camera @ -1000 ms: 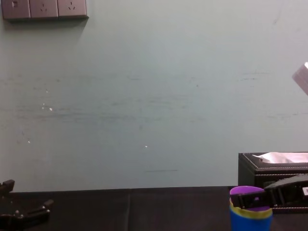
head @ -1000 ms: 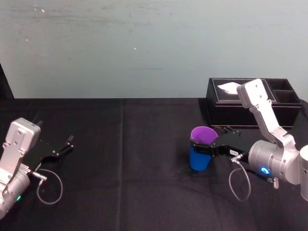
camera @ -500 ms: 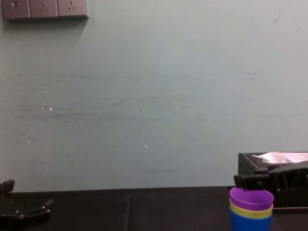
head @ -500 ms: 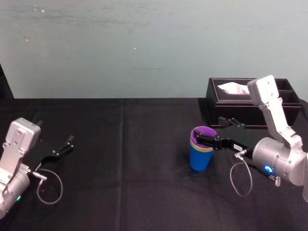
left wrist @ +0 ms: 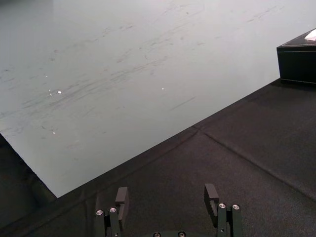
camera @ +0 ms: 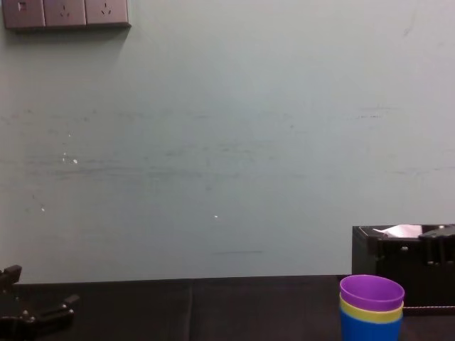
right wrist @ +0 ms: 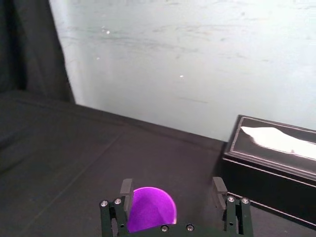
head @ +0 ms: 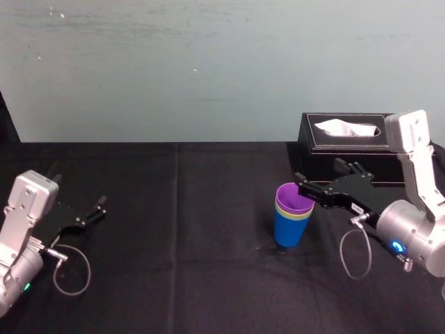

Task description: Stack the three plastic cups sequentially using one hand.

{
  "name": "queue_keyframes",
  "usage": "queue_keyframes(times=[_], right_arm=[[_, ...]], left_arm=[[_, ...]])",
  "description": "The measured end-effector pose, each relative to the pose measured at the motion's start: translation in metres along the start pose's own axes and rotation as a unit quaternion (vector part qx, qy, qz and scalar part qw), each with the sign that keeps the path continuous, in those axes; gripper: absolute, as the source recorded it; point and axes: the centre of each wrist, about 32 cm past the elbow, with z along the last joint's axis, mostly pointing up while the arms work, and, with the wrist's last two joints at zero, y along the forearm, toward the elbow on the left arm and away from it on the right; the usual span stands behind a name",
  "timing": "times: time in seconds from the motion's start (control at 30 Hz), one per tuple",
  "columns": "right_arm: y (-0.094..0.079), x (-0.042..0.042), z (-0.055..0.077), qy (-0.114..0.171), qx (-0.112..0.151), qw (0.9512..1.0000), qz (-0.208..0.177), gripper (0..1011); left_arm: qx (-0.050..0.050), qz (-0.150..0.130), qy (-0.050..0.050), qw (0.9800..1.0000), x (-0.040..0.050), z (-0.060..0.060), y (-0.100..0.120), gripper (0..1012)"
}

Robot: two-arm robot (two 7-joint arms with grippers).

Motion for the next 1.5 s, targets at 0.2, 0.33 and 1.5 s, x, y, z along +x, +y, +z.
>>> queue_keyframes(times=[0.2,0.33,1.5], right_arm=[[-0.008,-0.0014,-0.009,0.006,0.019,0.9992,-0.035,1004],[-0.014,-0.0064,-0.021,0.006,0.032,0.9967,-0.074,1004],[-0.024,-0.0302,-0.061,0.004,0.056,0.9813,-0.184,1004]], left_arm=[[0.0,0.0,0.0,1.0,0.0,0.0,0.0,1000],[0.0,0.0,0.0,1.0,0.0,0.0,0.0,1000],[0.0,0.0,0.0,1.0,0.0,0.0,0.0,1000]])
